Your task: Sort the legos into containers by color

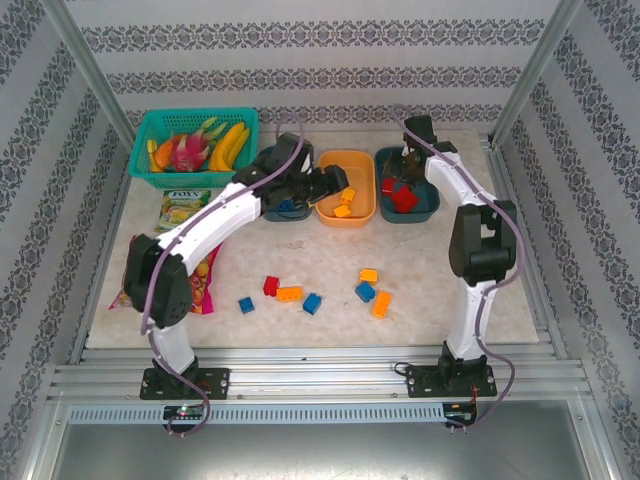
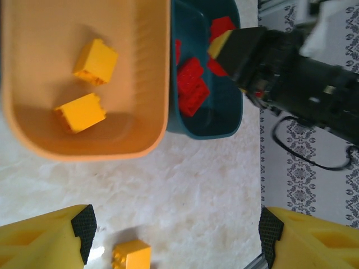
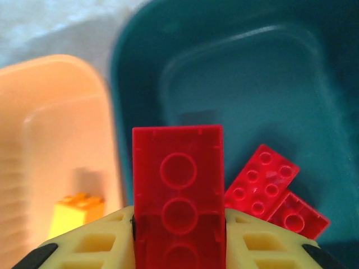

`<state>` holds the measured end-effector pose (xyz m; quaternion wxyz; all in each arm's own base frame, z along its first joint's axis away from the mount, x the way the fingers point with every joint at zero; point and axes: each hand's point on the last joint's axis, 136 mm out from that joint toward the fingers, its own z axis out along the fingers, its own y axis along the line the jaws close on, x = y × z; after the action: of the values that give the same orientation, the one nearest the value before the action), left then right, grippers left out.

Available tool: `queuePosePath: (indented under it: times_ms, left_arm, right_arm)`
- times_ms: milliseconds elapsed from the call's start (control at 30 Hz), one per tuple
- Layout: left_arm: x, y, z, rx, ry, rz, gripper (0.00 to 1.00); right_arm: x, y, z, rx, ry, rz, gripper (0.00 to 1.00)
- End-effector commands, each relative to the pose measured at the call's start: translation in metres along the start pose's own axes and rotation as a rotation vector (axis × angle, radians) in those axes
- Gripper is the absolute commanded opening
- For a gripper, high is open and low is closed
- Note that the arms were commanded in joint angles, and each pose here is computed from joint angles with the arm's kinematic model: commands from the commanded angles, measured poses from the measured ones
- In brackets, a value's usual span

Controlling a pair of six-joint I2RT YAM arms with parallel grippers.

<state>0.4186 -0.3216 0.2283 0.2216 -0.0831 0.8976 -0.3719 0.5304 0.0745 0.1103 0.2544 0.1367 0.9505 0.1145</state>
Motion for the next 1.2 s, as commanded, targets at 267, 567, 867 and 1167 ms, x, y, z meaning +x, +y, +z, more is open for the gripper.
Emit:
queuePosePath:
  times_ms: [267, 567, 867, 1167]
  left_arm:
    - [-0.015, -0.029, 0.031, 0.071, 0.029, 0.095, 0.79]
    - [-0.014, -0.027, 0.043, 0.068, 0.053, 0.085, 0.79]
    - [-0.015, -0.032, 0.028, 0.064, 0.042, 0.083, 0.78]
    - [0.009, -0.008, -0.009, -0.028, 0.061, 0.121, 0.78]
  right_arm:
    - [-0.012, -0.036, 0.050, 0.089, 0.117, 0.091, 0.35]
    - [-0.021, -0.045, 0.061, 0.097, 0.145, 0.096, 0.44]
    - [-0.039, -0.025, 0.025, 0.062, 0.075, 0.057, 0.58]
    - [-0.044, 0.058, -0.078, -0.058, -0.145, -0.122, 0.58]
